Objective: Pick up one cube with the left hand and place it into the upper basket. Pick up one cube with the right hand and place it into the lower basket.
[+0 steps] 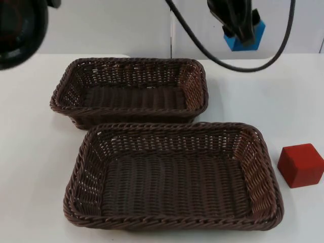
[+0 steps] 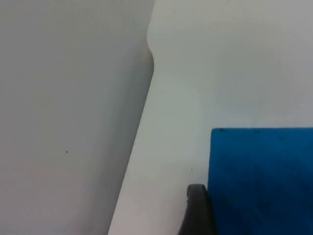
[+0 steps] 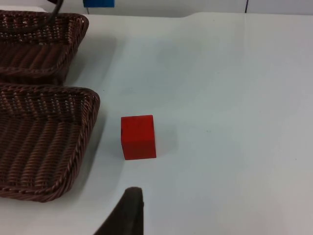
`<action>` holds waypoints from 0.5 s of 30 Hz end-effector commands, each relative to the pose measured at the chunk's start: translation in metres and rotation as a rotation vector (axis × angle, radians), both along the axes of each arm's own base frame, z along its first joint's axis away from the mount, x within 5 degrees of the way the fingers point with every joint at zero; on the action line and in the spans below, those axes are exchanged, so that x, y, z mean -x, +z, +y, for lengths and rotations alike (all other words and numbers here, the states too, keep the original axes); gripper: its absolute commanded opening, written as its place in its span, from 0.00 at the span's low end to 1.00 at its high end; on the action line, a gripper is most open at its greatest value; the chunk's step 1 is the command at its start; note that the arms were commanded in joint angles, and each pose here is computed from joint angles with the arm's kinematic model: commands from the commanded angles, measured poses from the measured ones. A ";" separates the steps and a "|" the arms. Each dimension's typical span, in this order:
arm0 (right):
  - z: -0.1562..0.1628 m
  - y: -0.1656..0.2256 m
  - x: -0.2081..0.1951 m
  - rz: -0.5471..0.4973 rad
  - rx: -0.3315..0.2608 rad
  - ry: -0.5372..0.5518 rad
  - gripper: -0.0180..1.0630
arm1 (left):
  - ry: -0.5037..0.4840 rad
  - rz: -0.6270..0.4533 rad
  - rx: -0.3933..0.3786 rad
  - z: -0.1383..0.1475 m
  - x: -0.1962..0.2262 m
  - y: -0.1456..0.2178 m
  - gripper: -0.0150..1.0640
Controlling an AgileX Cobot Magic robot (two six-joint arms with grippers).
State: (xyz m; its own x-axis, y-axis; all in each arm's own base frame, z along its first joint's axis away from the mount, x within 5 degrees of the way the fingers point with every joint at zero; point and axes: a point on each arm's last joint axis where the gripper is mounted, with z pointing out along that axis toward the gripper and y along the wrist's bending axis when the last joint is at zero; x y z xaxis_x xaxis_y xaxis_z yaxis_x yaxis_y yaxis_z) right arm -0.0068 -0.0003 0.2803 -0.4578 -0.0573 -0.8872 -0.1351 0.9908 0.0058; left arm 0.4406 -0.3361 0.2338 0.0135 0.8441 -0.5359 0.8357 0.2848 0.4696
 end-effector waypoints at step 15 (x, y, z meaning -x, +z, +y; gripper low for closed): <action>0.000 0.000 0.001 -0.004 0.006 0.001 0.99 | 0.195 0.182 0.113 0.048 -0.012 0.027 0.01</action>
